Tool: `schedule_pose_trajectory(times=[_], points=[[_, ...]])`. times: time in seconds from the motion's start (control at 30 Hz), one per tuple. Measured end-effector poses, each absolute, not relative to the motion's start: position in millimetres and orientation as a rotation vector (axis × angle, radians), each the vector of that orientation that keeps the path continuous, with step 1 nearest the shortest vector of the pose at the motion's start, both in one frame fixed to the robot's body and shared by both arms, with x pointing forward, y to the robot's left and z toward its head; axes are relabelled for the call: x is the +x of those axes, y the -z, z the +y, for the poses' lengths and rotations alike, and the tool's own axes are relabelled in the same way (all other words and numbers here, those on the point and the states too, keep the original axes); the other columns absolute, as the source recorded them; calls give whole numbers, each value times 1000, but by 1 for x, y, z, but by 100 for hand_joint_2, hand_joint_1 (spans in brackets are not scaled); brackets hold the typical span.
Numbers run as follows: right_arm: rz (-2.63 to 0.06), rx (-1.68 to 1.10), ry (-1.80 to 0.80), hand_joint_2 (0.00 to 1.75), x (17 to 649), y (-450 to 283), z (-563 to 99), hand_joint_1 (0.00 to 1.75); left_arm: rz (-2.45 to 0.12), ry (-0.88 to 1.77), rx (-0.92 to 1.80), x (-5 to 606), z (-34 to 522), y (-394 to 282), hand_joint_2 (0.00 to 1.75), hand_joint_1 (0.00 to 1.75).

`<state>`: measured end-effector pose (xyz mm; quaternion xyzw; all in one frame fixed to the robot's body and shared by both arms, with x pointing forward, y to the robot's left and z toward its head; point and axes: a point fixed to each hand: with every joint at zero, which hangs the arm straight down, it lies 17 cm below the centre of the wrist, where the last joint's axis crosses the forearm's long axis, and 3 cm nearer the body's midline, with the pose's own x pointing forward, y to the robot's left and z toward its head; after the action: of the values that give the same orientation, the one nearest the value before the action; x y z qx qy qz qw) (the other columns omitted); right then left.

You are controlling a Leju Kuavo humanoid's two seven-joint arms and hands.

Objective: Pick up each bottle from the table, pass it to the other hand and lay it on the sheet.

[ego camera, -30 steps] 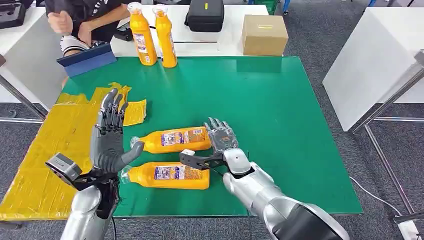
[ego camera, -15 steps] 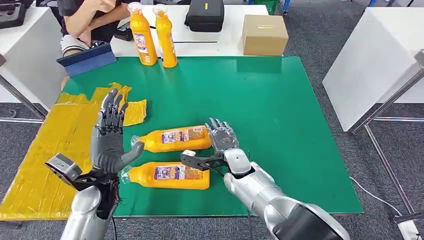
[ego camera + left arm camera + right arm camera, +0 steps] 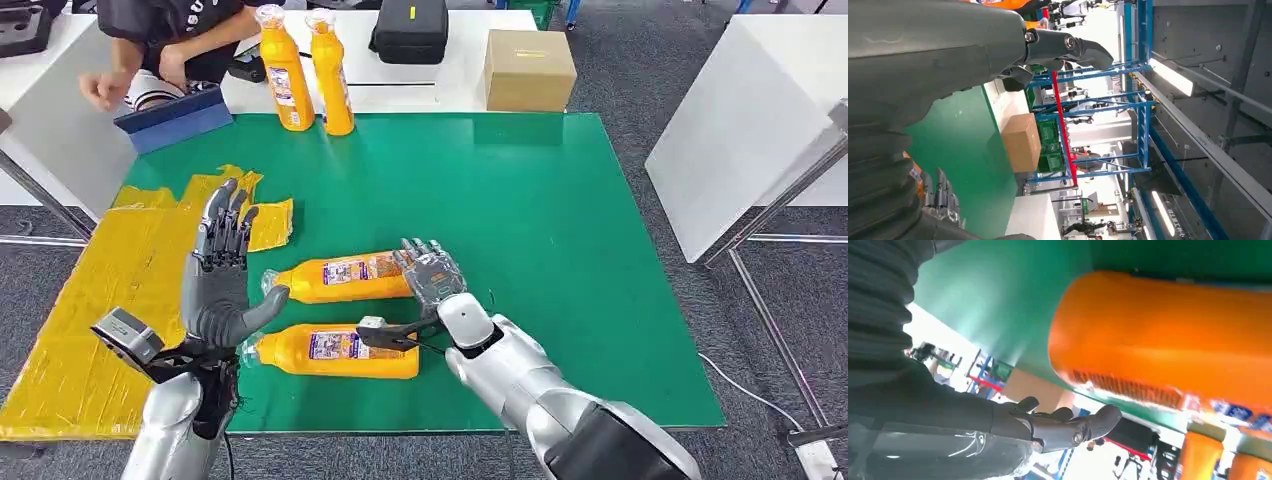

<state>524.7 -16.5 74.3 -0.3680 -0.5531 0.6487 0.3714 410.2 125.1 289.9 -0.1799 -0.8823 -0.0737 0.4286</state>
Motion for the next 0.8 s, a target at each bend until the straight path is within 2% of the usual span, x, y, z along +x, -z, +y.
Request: schedule_pose_trajectory(times=[0.5, 0.8], points=[[-1462, -965, -1681, 175, 523, -84, -4, 0, -2200, 187, -461, 406, 125, -288, 175, 0], [-1453, -859, -1625, 175, 526, -84, -5, 0, -2201, 192, -463, 405, 125, -287, 175, 0]])
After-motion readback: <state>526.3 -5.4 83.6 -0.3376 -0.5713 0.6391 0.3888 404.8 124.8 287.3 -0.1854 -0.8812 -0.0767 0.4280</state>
